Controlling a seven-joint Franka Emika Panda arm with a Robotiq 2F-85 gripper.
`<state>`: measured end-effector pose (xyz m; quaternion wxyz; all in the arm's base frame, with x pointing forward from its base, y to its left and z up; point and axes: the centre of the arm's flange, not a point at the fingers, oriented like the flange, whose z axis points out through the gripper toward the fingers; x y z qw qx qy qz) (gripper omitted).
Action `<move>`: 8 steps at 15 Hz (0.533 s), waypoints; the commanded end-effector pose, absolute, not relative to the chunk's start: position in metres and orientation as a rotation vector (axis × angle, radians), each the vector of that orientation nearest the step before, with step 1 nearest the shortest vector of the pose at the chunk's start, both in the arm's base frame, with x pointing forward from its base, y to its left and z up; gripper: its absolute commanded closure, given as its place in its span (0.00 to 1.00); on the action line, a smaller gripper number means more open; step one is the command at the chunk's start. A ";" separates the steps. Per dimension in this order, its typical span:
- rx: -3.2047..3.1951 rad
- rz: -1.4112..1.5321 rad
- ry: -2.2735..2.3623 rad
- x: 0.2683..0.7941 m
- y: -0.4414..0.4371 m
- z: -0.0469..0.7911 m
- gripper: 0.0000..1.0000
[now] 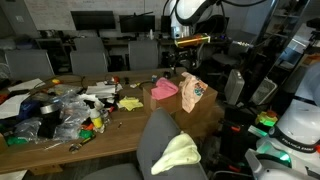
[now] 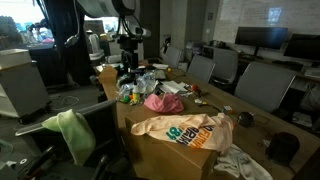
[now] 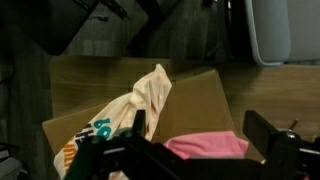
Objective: Pick up the clothes from the box and put them on the headrest of the chair
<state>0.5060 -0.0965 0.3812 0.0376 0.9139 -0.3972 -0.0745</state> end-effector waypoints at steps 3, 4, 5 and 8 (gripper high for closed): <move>2.770 0.016 -1.604 0.516 -0.161 0.356 0.00; 2.752 0.055 -1.675 0.517 -0.169 0.350 0.00; 2.725 0.099 -1.745 0.519 -0.178 0.342 0.00; 2.635 0.231 -1.942 0.524 -0.193 0.320 0.00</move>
